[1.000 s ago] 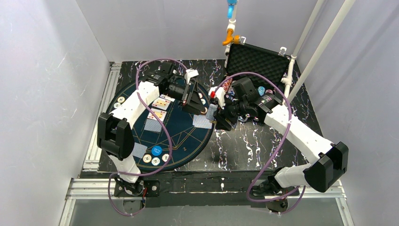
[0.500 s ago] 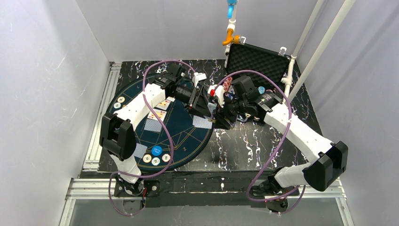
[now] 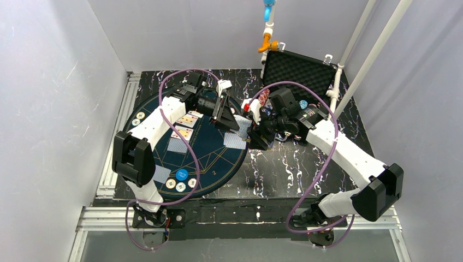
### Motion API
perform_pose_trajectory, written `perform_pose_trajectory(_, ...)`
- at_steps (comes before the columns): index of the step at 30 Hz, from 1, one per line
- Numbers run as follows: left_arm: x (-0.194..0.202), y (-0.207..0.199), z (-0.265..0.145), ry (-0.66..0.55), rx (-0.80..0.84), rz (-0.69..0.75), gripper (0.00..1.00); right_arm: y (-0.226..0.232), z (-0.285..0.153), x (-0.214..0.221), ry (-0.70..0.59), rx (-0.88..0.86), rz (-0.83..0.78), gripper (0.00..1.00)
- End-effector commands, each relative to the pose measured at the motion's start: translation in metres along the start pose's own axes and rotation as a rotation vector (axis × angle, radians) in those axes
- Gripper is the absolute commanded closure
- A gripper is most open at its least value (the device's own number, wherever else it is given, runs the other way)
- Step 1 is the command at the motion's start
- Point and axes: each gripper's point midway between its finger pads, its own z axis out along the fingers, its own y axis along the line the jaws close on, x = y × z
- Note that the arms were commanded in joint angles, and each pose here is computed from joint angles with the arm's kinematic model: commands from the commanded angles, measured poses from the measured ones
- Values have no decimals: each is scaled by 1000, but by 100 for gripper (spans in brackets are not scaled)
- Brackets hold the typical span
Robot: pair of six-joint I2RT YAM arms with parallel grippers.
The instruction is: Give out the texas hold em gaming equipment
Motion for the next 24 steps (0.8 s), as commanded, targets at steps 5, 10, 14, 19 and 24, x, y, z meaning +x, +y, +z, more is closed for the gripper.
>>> perform_pose_trajectory(5, -1, -31, 2, -28, 34, 61, 39, 1, -7, -25, -89, 2, -44, 99)
perform_pose_trajectory(10, -4, -14, 4, -42, -30, 22, 65, 0, -9, -26, -88, 6, -47, 99)
perform_pose_trajectory(14, -5, -9, -9, -66, -24, -7, 79, 1, -10, -23, -81, 13, -47, 99)
perform_pose_trajectory(19, -7, -9, -25, -101, -18, -1, 100, 1, -9, -19, -72, 14, -48, 99)
perform_pose_trajectory(24, -4, 10, -58, -143, -68, -46, 100, 0, -10, -15, -63, 25, -48, 99)
